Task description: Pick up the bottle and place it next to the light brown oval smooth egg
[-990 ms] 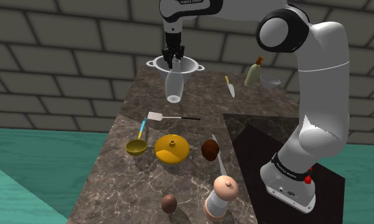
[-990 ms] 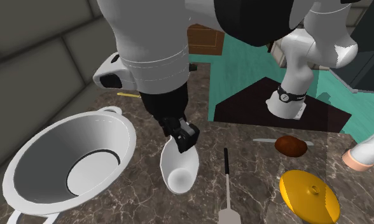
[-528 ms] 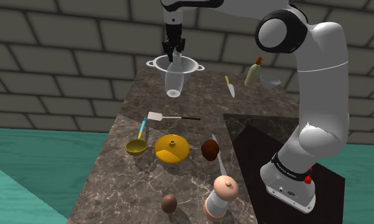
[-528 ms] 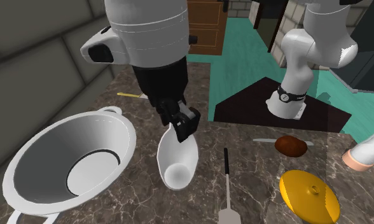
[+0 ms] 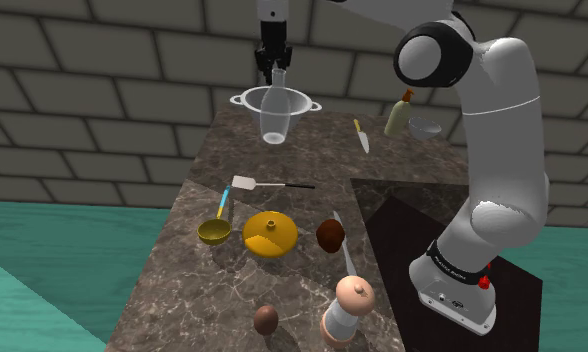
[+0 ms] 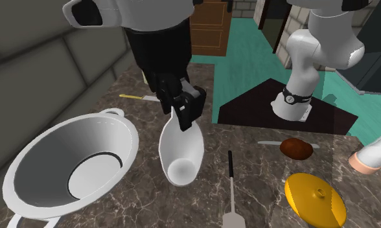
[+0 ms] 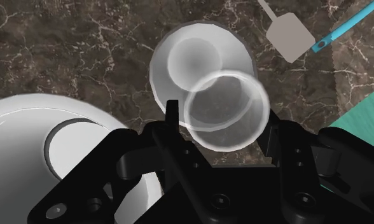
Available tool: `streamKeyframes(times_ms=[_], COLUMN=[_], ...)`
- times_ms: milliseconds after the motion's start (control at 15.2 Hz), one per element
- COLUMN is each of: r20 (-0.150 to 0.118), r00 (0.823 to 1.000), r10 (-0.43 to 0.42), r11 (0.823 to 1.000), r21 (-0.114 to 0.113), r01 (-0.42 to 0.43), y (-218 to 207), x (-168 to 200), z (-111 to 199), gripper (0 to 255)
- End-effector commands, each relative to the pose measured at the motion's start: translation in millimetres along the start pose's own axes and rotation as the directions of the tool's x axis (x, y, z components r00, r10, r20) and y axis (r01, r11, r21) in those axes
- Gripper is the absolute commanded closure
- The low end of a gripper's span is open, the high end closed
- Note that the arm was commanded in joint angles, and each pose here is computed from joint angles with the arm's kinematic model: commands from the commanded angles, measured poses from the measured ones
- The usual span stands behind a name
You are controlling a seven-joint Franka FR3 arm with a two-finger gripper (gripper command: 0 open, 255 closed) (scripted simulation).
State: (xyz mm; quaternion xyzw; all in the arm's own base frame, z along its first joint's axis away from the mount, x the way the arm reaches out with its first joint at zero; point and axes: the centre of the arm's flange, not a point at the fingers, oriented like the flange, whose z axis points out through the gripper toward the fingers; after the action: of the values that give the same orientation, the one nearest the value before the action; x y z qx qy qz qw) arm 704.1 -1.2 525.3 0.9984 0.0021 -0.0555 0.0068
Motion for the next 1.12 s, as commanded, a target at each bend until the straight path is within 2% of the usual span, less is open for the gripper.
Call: streamKeyframes(times_ms=[0,330,1056], r20=[0.000,0.000,0.000], r00=[1.000,1.000,1.000], r10=[0.000,0.000,0.000], r11=[1.000,1.000,1.000], r21=[0.000,0.000,0.000], r01=[0.000,0.000,0.000], y=[0.0,0.3,-125.4], x=[-2.5,-5.4,-77.6], z=[-11.3,-37.1,-31.1], gripper=[255,255,255])
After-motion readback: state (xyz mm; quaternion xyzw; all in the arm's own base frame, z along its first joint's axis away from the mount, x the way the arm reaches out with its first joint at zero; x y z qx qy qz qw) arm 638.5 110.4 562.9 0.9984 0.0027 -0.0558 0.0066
